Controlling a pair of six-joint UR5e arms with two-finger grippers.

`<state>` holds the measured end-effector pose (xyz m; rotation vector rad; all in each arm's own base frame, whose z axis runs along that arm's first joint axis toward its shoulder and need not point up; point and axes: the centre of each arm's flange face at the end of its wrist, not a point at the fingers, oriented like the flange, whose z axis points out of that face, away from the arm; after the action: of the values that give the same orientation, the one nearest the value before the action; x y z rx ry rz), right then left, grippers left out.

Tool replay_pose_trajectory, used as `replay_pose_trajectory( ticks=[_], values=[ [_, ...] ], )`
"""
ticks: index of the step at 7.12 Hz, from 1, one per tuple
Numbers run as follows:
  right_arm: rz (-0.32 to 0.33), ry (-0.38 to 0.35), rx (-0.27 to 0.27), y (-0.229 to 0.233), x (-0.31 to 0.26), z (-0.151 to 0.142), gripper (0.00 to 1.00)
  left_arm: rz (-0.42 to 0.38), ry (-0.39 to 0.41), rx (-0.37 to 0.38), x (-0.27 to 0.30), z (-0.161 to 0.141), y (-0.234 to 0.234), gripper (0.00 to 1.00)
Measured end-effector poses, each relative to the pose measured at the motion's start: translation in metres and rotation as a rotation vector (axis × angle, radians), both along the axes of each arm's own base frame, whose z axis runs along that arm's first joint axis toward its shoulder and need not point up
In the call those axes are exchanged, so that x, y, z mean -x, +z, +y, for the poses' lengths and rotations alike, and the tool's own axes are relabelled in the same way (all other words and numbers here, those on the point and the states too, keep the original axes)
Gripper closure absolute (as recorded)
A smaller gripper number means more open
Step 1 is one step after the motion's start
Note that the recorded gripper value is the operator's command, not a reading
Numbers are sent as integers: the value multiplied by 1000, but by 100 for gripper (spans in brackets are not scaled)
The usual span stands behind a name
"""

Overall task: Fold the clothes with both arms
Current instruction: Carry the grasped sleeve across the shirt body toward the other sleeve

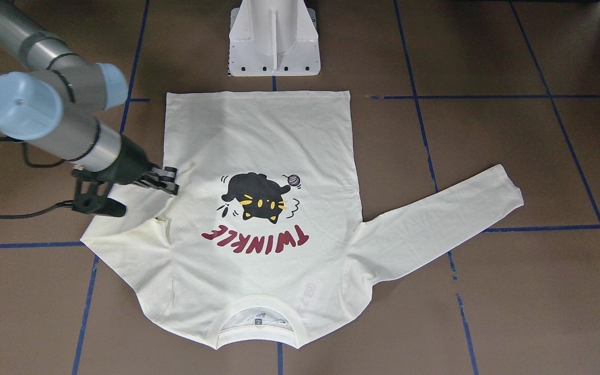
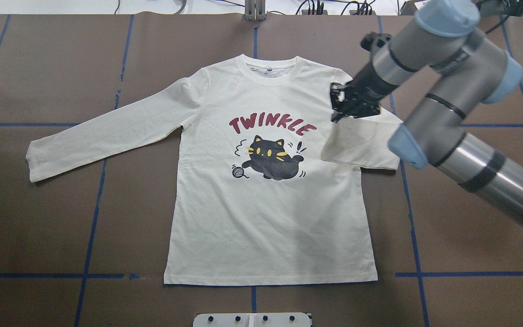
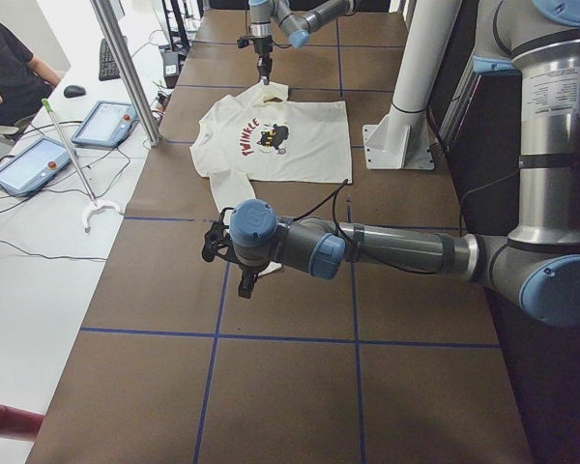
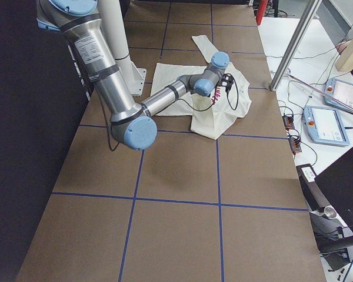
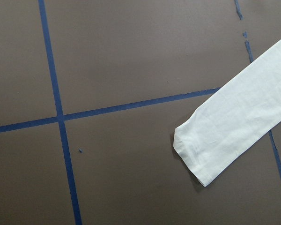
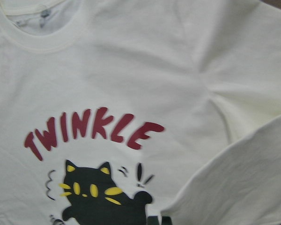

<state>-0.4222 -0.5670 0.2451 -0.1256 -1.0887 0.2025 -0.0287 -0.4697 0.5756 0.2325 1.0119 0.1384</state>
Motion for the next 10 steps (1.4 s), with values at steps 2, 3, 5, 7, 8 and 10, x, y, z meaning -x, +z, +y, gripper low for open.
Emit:
replay_pose_trajectory(
  ticks=[2,3,5,7,8,10],
  values=[
    [55,62,-110,-132,137,2,100,3,1,-16,-1,-2,9,0],
    [64,79,-165,-165,187,22,100,4,2,-18,-1,-2,10,0],
    [59,121,-255,-185,257,48,100,7,3,-20,-1,-2,10,0],
    [73,146,-296,-203,299,65,1,40,20,-19,-6,-2,7,0],
    [79,158,-311,-213,313,74,0,64,47,-23,-16,-1,3,0],
    [78,176,-319,-226,321,81,0,76,94,-77,-40,-2,-5,0]
  ],
)
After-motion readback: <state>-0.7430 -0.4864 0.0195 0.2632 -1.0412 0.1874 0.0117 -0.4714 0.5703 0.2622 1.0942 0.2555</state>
